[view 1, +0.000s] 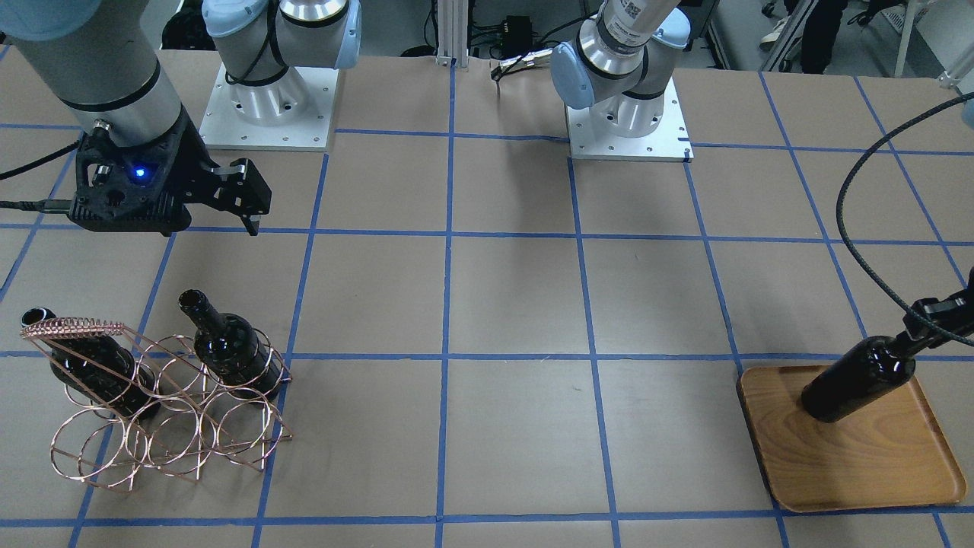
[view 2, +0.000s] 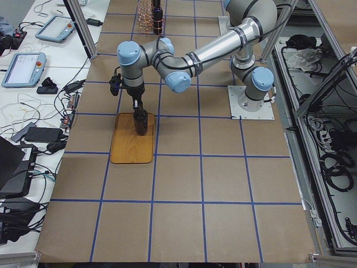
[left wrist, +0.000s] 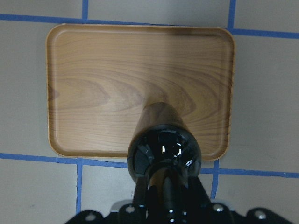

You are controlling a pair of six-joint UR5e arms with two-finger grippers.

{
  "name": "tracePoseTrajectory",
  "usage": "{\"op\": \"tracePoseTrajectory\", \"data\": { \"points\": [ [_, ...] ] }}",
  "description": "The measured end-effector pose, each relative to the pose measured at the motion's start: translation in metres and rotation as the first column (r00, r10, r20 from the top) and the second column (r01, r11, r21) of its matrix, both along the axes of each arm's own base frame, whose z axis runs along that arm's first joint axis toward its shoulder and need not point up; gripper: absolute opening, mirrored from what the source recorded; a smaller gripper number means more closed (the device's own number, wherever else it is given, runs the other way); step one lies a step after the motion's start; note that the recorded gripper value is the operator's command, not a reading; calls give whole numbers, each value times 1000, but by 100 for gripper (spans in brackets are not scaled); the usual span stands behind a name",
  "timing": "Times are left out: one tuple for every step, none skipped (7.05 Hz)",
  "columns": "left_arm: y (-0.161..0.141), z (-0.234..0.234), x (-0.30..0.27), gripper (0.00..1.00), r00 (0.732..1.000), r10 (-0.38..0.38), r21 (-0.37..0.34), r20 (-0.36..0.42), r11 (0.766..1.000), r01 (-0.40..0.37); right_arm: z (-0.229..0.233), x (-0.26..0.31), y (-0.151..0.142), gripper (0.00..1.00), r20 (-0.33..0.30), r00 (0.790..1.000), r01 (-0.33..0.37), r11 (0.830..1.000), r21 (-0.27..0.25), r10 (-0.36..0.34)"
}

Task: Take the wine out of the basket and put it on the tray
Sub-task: 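Lower the bottle onto the wooden tray with the left gripper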

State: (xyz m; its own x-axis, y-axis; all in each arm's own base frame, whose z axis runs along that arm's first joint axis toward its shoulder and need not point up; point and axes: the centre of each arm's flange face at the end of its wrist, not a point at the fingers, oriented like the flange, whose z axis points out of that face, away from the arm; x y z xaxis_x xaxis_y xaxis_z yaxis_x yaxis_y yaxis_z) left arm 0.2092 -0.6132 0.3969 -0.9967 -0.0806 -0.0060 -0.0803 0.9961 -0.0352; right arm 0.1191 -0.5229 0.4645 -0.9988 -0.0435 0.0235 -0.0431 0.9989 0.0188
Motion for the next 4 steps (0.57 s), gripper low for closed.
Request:
{"op": "tracePoseTrajectory", "data": {
  "points": [
    [2, -4, 0, 76, 1000, 2, 7, -6, 1000, -2, -1, 0, 1, 100, -1, 1000, 0, 1000, 5, 0],
    [3, -7, -1, 94, 1000, 2, 13, -10, 1000, -2, -1, 0, 1, 100, -1, 1000, 0, 1000, 8, 0],
    [5, -7, -2, 100, 1000, 3, 16, -12, 1000, -3, -3, 0, 0, 100, -1, 1000, 1, 1000, 11, -1],
    [10, 3, -5, 100, 1000, 3, 9, -7, 1000, -2, -3, 0, 0, 100, -1, 1000, 1, 1000, 12, -1]
  ]
}}
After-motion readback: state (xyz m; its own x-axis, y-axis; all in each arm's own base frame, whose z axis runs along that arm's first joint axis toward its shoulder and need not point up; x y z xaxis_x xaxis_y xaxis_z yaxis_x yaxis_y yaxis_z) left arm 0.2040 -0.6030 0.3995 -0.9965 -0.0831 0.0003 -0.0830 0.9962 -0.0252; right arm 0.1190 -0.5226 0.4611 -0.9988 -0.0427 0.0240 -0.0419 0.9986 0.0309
